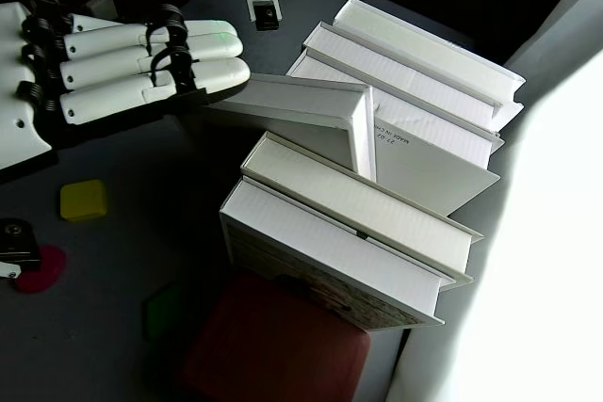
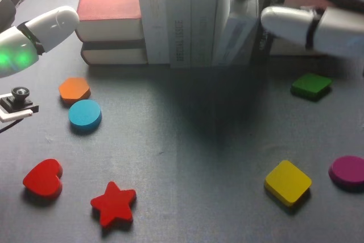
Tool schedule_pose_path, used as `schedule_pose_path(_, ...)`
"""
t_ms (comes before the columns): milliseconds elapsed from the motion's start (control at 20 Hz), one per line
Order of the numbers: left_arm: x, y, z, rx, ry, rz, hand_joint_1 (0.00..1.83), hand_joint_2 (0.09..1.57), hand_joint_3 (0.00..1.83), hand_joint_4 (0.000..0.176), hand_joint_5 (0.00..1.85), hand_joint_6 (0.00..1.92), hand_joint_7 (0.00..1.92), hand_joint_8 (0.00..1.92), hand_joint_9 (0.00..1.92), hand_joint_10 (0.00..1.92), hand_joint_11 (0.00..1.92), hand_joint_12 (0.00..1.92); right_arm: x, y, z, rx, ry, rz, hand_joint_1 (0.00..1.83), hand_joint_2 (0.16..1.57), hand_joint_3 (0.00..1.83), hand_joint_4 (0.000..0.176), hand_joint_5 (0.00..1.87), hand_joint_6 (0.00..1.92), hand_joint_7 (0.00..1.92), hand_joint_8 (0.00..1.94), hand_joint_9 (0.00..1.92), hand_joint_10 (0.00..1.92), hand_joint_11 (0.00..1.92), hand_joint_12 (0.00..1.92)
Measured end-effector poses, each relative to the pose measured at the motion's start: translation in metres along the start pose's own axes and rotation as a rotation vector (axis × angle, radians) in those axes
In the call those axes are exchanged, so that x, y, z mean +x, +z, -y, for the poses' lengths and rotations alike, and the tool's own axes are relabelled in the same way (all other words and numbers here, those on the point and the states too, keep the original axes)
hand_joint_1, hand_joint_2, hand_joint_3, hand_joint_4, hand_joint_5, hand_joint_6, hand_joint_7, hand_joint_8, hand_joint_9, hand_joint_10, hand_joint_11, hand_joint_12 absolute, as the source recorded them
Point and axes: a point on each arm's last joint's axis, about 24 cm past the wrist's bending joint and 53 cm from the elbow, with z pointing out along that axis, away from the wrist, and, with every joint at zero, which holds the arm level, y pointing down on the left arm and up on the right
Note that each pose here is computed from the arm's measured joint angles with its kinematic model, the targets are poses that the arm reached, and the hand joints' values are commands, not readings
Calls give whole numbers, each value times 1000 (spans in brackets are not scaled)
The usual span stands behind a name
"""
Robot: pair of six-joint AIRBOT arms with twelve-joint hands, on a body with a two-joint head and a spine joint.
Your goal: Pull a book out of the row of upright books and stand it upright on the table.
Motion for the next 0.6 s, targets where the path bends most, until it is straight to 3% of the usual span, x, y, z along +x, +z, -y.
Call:
schedule_pose_path(200, 0, -1, 2, 8, -1, 3, 362, 1354, 2, 55, 76, 3, 0, 0, 0, 0, 0, 0, 12, -13, -4, -23, 38, -20, 20, 1480, 0, 0, 742, 259, 172, 9, 0, 0, 0, 0)
schedule_pose_path(250, -1, -1, 2, 9, -1, 5, 365, 1354, 1, 55, 75, 2, 0, 0, 0, 0, 0, 0, 13, -14, -6, -29, 41, -20, 45, 1492, 0, 0, 587, 160, 145, 2, 0, 0, 0, 0)
schedule_pose_path(300, -1, -1, 2, 8, -1, 7, 322, 1349, 0, 69, 59, 1, 0, 0, 0, 0, 0, 0, 11, -14, -8, -37, 42, -13, 179, 1481, 0, 0, 269, 44, 40, 6, 0, 0, 0, 0)
schedule_pose_path(350, -1, -1, 2, 9, -1, 6, 322, 1349, 0, 69, 59, 1, 0, 0, 0, 0, 0, 0, 9, -14, -8, -41, 43, -7, 179, 1481, 0, 0, 269, 44, 40, 6, 0, 0, 0, 0)
schedule_pose_path(400, -2, -1, 2, 8, -1, 8, 311, 1347, 0, 75, 56, 1, 0, 0, 0, 0, 0, 0, 7, -14, -7, -41, 43, -2, 230, 1467, 0, 0, 150, 9, 12, 3, 0, 0, 0, 0)
schedule_pose_path(450, -2, -2, 1, 5, -1, 9, 308, 1347, 0, 73, 55, 1, 0, 0, 0, 0, 0, 0, 4, -15, -4, -34, 41, 3, 619, 1350, 0, 102, 5, 0, 0, 0, 0, 0, 0, 0)
schedule_pose_path(500, -2, -2, 1, 4, -1, 8, 327, 1338, 0, 77, 64, 3, 0, 0, 0, 0, 0, 0, 1, -17, -4, -31, 29, 1, 738, 1264, 0, 136, 0, 0, 0, 0, 0, 0, 0, 0)
schedule_pose_path(600, -2, -2, 1, 5, -1, 9, 344, 1336, 0, 76, 67, 3, 0, 0, 0, 0, 0, 0, -6, -20, -5, -33, -10, -7, 776, 1222, 0, 137, 0, 0, 0, 0, 0, 0, 0, 0)
